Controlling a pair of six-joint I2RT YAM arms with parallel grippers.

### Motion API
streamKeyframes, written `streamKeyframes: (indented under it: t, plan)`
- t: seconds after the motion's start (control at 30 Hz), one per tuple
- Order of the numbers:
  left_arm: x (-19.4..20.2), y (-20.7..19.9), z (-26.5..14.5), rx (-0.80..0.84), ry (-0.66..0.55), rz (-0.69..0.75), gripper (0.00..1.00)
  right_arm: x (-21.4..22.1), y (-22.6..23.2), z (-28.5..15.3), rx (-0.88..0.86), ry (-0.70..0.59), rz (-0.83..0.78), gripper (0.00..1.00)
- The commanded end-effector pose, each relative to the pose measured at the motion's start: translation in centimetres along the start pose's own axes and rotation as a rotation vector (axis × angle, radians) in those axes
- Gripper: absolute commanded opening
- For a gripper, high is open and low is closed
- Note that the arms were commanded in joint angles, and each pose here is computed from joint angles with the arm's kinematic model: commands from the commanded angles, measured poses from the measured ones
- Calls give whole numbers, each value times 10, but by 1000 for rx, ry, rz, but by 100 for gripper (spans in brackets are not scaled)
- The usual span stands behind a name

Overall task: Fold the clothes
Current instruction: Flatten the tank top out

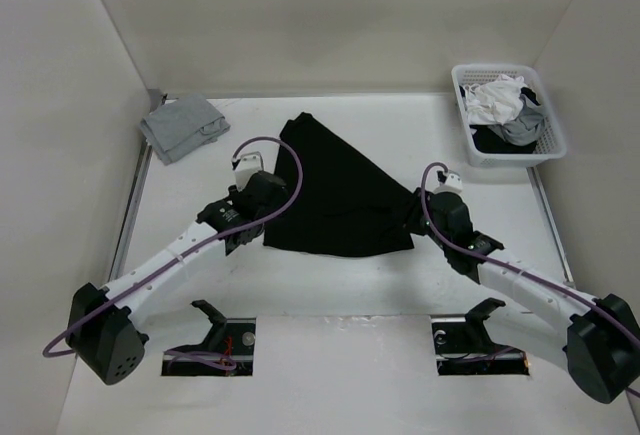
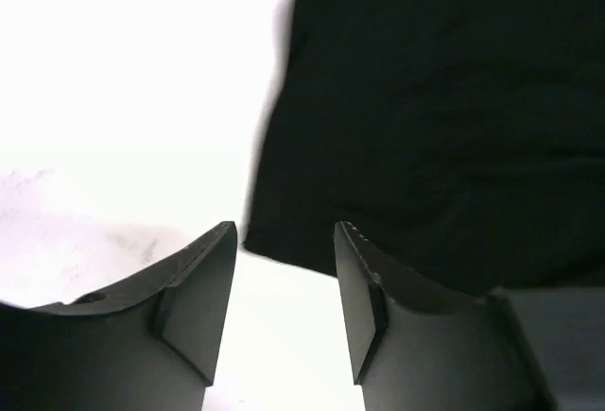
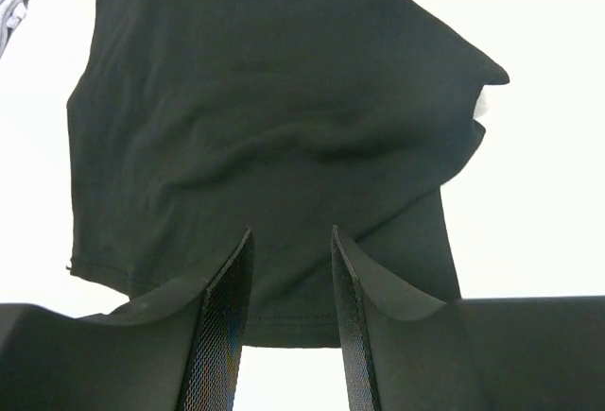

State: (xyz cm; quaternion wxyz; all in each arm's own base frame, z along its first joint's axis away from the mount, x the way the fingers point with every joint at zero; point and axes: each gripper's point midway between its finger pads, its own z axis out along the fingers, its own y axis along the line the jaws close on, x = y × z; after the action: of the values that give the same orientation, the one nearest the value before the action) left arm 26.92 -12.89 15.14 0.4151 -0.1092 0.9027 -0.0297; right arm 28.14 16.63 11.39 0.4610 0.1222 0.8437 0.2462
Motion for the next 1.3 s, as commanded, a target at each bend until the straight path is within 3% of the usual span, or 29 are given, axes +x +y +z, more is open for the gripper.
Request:
streamKeyframes:
  t: [0.0,0.1,0.2,0.33,0.47,0.5,0.6,0.63,0.73,0.83,0.9,1.03,1.13,1.27]
  plan:
    - [22,33,9,-107,11,13,42,-8,12,0,-41,-37,-8,43]
    - [42,50,28,-144,19,-57,34,-3,15,1,-46,-22,-18,32]
    - [57,55,40,-133,29,-142,36,2,21,4,-57,-3,-31,19]
    - [74,28,56,19,71,-230,48,10,27,9,-64,21,-45,18]
    - [87,6,67,100,114,-230,47,17,32,12,-67,41,-55,26]
    - [89,5,69,105,117,-226,41,18,32,12,-65,43,-55,29]
    - [91,3,69,101,130,-213,5,18,33,13,-64,42,-48,34]
    - [86,2,65,98,129,-205,0,18,34,14,-65,41,-43,35]
    - [64,-7,34,61,116,-108,0,20,35,15,-61,41,-30,36]
    - [41,-4,-7,-36,71,67,8,24,37,15,-66,51,-23,36]
    - [37,7,-26,-125,70,195,24,25,36,14,-65,49,-12,36]
    - [54,11,-36,-207,91,353,46,28,33,14,-59,55,-15,38]
    - [63,18,-25,-247,71,346,52,29,32,13,-58,56,-16,39]
    - [65,23,-8,-223,34,203,48,27,35,13,-68,50,-21,36]
